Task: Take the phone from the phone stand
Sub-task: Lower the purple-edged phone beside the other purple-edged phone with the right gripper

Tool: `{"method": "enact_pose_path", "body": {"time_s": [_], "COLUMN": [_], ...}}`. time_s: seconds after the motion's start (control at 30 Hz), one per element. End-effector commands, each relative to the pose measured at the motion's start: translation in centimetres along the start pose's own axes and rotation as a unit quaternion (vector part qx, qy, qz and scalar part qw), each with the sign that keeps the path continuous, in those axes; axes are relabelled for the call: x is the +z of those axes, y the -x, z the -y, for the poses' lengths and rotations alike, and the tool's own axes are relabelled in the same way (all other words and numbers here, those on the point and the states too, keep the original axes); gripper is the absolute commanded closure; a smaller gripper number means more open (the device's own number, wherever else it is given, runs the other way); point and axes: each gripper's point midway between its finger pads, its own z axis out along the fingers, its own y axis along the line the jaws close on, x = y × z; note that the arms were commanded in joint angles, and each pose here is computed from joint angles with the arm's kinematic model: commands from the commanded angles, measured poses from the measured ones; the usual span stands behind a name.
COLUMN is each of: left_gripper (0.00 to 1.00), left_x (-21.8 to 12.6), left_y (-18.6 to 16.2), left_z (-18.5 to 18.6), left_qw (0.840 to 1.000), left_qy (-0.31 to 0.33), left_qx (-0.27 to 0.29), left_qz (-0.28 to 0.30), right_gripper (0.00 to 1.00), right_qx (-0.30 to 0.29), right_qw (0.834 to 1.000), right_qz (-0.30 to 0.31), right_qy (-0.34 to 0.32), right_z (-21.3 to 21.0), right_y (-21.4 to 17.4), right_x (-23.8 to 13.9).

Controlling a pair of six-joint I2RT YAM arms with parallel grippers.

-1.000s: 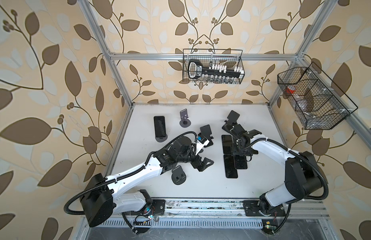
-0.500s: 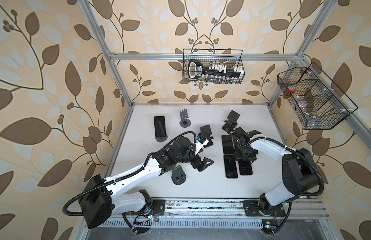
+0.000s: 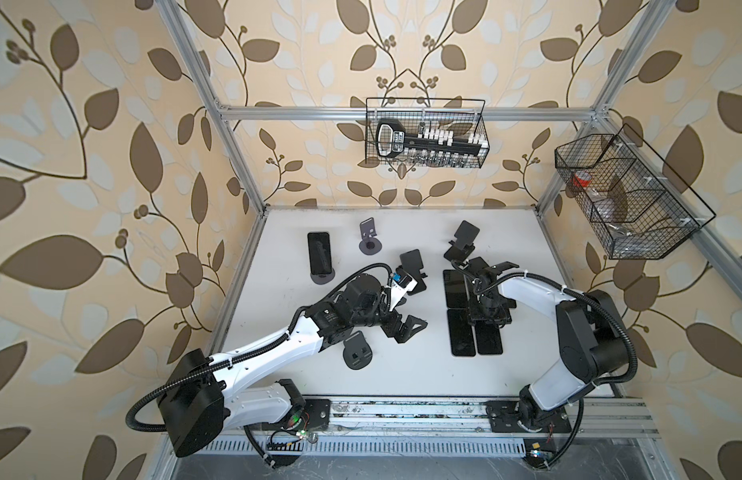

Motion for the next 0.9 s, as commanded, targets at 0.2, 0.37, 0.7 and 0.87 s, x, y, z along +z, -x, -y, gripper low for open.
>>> {"method": "enact_pose_path", "body": {"time_s": [0.2, 0.37, 0.7, 0.87], "left_gripper": [0.02, 0.02, 0.02, 0.03], "left_x": [-0.2, -0.2, -0.6, -1.3], "left_y": [0.5, 0.5, 1.1, 1.7], "left_z": [0.2, 0.2, 0.2, -0.2], "left_qw": [1.0, 1.0, 1.0, 0.998], "left_qy": [0.003, 0.003, 0.007, 0.026], "left_qx": [0.007, 0.007, 0.013, 0.023], "left_qz": [0.017, 0.017, 0.024, 0.044], "right_gripper": [0.22, 0.2, 0.21, 0.22], "right_qx": [-0.003, 0.001, 0.017, 0.023], "right_qw": [1.0, 1.0, 1.0, 0.999], "right_qz": [-0.016, -0.018, -0.002, 0.022], "right_qy": [0.003, 0.002, 0.005, 0.017], "right_z": [0.0, 0.2, 0.9, 0.8], "right_y": [-0.3, -0.5, -0.2, 0.8], "right_x": [0.5, 0.5, -0.5, -2.1]}}
